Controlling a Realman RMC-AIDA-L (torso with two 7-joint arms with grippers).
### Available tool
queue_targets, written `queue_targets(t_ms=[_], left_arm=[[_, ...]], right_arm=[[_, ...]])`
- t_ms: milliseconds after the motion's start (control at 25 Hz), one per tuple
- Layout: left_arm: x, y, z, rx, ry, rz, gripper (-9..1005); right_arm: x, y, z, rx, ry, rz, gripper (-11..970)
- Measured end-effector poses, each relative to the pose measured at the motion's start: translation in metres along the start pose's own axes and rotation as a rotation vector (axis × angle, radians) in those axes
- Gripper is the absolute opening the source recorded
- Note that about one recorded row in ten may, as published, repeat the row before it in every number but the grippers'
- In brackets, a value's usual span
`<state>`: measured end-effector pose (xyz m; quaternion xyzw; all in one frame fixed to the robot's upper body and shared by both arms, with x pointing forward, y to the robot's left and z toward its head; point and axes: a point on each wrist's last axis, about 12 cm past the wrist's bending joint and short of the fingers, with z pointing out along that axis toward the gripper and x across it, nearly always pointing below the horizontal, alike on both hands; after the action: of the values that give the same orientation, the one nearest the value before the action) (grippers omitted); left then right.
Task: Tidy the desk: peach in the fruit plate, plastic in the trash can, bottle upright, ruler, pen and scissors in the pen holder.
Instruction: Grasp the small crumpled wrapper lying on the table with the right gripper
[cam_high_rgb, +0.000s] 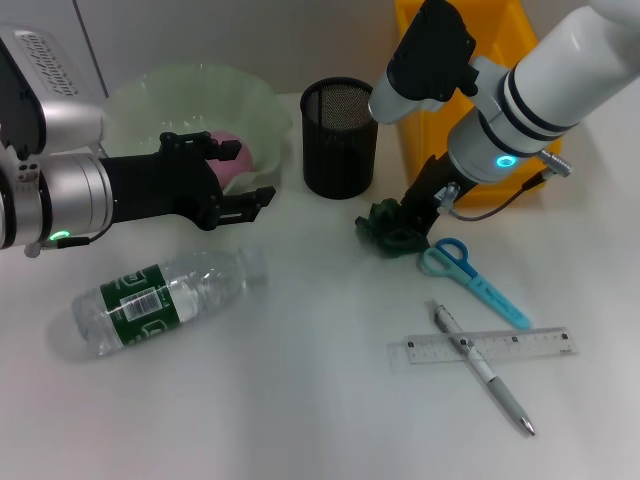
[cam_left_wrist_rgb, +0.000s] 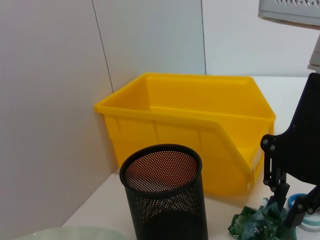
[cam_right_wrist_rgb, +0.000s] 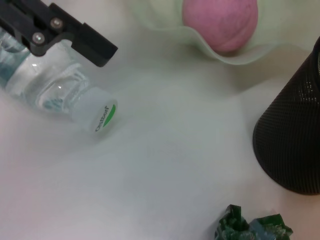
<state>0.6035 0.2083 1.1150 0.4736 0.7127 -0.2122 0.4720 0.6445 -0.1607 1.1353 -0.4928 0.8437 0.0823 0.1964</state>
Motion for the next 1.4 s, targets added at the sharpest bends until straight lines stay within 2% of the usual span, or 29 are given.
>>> queue_targets(t_ms=[320,520,640,1040,1400], left_arm=[[0.001,-0.001,0.0,0.001,0.002,0.0,721],[0.001,-0.001,0.0,0.001,0.003,-0.001,721],[0.001,-0.002,0.001,0.008,0.007,0.004,721],[0.0,-0.002,0.002,0.012,0.007,0.023,720],[0.0,-0.003,0.002,0.015,0.007,0.023,720]], right_arm=[[-0.005,-0.003,-0.01,0.028,0.004,0.02,201],[-0.009,0.002,-0.019,0.017,0.002,0.017,339],[-0.012,0.004,-0.02,0.009,0.011,0.039,564],[-0.005,0.003,-0.01,0.01,0.027,0.07,693],[-0.002,0.001,0.0,0.039,0.033,0.061,693]])
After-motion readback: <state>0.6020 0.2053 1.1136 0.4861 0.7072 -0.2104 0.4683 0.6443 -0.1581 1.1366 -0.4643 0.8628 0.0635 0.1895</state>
